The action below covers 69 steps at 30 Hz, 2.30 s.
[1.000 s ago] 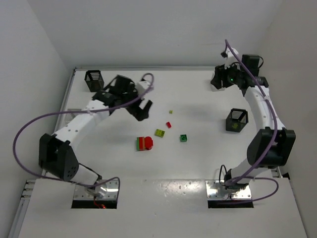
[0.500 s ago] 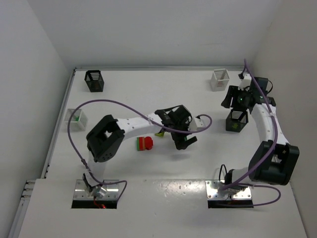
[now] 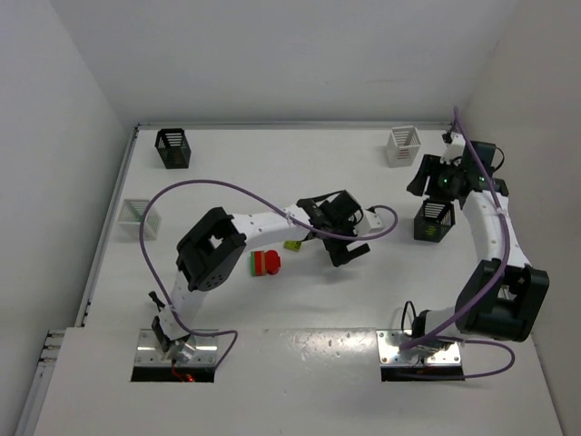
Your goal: Sort the legos into containers by color
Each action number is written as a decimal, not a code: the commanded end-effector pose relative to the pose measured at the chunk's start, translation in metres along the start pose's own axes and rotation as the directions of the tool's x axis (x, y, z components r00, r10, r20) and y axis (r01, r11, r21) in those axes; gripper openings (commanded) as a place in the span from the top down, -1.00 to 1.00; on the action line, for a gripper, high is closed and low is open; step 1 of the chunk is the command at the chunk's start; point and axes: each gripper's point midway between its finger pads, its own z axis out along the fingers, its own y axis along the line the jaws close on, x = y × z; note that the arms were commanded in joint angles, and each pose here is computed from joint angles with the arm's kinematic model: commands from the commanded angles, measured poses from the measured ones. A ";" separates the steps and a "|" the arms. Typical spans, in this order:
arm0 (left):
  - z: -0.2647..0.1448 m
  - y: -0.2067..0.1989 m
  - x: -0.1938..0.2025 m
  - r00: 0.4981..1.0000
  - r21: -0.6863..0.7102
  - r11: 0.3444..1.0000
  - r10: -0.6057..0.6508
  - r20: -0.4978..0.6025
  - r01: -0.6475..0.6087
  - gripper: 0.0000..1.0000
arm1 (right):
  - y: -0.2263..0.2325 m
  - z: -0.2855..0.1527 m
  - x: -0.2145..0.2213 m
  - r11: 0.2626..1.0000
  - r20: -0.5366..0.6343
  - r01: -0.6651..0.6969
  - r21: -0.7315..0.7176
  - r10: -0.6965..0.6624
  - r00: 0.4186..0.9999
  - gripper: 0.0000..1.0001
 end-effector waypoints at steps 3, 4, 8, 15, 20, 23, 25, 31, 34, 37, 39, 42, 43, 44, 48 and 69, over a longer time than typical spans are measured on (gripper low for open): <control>0.005 0.005 -0.010 1.000 -0.004 1.000 0.018 0.024 -0.018 -0.89 | 0.003 -0.007 -0.009 1.000 0.044 0.017 -0.012 -0.017 0.999 -0.19; 0.005 0.004 -0.010 1.000 -0.004 1.000 0.018 0.024 -0.018 -0.84 | -0.001 -0.008 -0.009 1.000 0.046 0.011 -0.006 -0.011 0.999 -0.19; 0.008 0.003 0.000 1.000 0.002 1.000 0.024 0.002 -0.024 -0.50 | -0.004 -0.006 -0.008 1.000 0.040 0.011 -0.008 -0.011 0.999 -0.19; 0.011 0.001 0.014 0.998 0.011 0.999 0.050 -0.027 -0.050 -0.20 | -0.006 -0.006 -0.010 1.000 0.042 0.014 -0.011 -0.014 0.999 -0.19; 0.021 -0.003 0.027 0.997 0.034 0.998 0.054 -0.062 -0.052 -0.25 | -0.006 -0.004 -0.006 1.000 0.026 0.016 -0.020 -0.016 1.000 -0.19; 0.021 -0.003 0.029 0.996 0.037 0.998 0.053 -0.071 -0.050 -0.15 | -0.008 -0.006 -0.008 1.000 0.028 0.010 -0.014 -0.010 1.000 -0.19; 0.024 -0.005 0.031 0.995 0.051 0.997 0.062 -0.075 -0.058 0.00 | -0.008 -0.006 -0.008 1.000 0.028 0.010 -0.014 -0.010 1.000 -0.19; 0.024 -0.005 0.032 0.995 0.051 0.997 0.062 -0.075 -0.058 0.23 | -0.009 -0.006 -0.008 1.000 0.028 0.020 -0.013 -0.019 0.999 -0.19; 0.024 -0.005 0.036 0.994 0.045 0.997 0.061 -0.087 -0.057 0.28 | -0.009 -0.006 -0.008 1.000 0.028 0.020 -0.013 -0.019 0.999 -0.19; 0.005 0.010 0.027 0.997 0.005 0.999 0.036 -0.067 -0.036 0.28 | -0.003 -0.008 -0.010 0.999 0.029 0.020 -0.042 -0.019 0.999 -0.19; -0.025 0.028 0.012 1.000 -0.038 0.999 -0.018 -0.010 0.017 0.31 | 0.002 -0.009 -0.011 0.997 0.029 0.030 -0.073 -0.028 0.999 -0.19; -0.073 0.071 -0.001 0.979 -0.101 0.977 -0.180 0.098 0.189 0.31 | 0.014 -0.008 -0.008 0.991 0.017 0.066 -0.113 -0.064 0.998 -0.19; -0.107 0.083 -0.012 0.965 -0.129 0.965 -0.206 0.164 0.228 0.31 | 0.022 -0.008 -0.004 0.985 0.021 0.067 -0.159 -0.064 0.998 -0.19; -0.128 0.106 -0.001 0.947 -0.167 0.943 -0.257 0.190 0.289 0.31 | 0.028 -0.007 0.001 0.980 0.010 0.067 -0.186 -0.066 0.998 -0.19; -0.230 0.168 0.033 0.891 -0.371 0.821 -0.329 0.314 0.434 0.31 | 0.060 0.004 0.014 0.950 -0.028 0.115 -0.290 -0.129 0.991 -0.21; -0.425 0.210 0.345 0.463 -0.462 0.252 -0.776 0.430 0.851 0.31 | 0.251 0.058 0.061 0.678 -0.026 0.504 -0.536 -0.610 0.792 -0.36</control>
